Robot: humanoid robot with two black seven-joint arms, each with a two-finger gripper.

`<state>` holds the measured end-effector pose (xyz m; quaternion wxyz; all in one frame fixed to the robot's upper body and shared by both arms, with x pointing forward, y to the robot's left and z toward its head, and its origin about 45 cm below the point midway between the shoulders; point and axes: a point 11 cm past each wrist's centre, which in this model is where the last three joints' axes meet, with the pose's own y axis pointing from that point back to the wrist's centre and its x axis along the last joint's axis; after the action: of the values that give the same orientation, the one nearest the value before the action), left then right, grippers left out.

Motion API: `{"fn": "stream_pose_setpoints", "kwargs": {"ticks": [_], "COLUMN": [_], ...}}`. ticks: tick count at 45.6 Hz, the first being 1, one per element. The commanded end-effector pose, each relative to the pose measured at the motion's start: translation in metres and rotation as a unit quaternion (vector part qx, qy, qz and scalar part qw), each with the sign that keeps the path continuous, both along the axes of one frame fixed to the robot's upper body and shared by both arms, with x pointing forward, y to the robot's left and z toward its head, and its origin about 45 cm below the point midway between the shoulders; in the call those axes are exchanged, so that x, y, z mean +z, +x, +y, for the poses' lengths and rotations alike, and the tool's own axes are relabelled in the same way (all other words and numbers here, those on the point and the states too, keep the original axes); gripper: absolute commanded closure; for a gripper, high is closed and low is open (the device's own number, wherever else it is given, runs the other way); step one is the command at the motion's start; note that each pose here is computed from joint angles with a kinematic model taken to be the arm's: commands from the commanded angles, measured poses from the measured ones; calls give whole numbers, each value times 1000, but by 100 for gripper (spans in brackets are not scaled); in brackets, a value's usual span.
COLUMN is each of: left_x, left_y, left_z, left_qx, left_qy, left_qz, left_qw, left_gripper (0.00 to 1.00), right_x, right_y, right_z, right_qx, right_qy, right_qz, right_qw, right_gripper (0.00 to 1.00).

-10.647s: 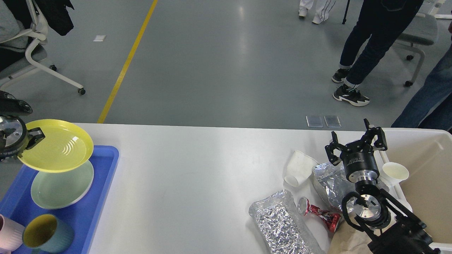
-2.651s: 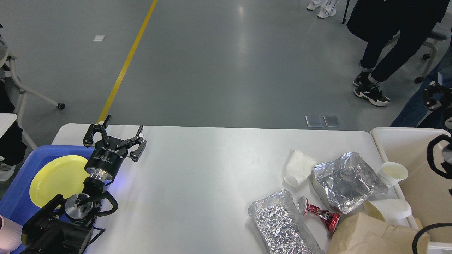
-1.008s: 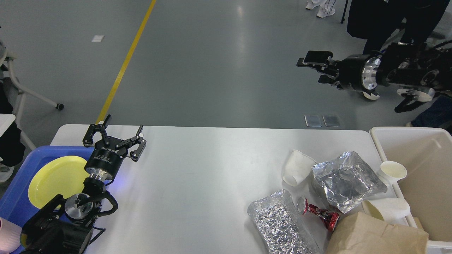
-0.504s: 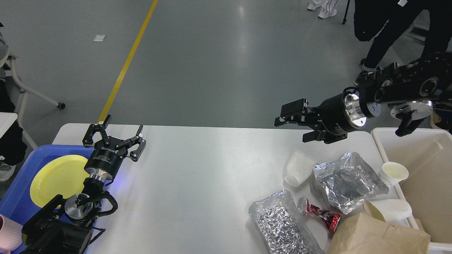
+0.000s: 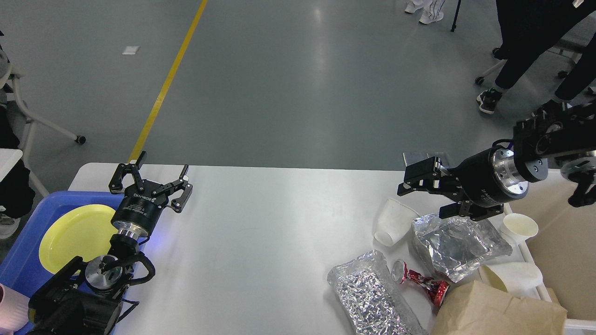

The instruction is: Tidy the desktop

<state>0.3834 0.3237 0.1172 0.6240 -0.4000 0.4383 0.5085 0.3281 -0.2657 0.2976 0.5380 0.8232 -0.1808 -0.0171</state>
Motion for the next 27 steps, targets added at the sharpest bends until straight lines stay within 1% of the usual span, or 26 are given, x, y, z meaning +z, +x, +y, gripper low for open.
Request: {"fn": "stream_pose_setpoints", "kwargs": {"ticks": [1, 6, 17, 22, 27], "left_x": [0, 0, 0, 0, 0], "left_y": [0, 0, 0, 0, 0], "left_z": [0, 0, 0, 0, 0], "left_qx": [0, 0, 0, 0, 0], "left_qy": [0, 0, 0, 0, 0], "left_qz": [0, 0, 0, 0, 0], "left_qw": [1000, 1000, 1000, 1000, 1000], "left_gripper": [4, 4, 4, 4, 4], "right_x": [1, 1, 22, 22, 15], "right_y": [1, 1, 6, 4, -2], "right_z": [2, 3, 11, 7, 4], "right_qx": [-3, -3, 3, -7, -13], "right_qy": [7, 2, 12, 20, 22], "right_qz": [-8, -19, -49, -49, -35], "right_qw": [1000, 1000, 999, 999, 999], "right_gripper": [0, 0, 0, 0, 0]}}
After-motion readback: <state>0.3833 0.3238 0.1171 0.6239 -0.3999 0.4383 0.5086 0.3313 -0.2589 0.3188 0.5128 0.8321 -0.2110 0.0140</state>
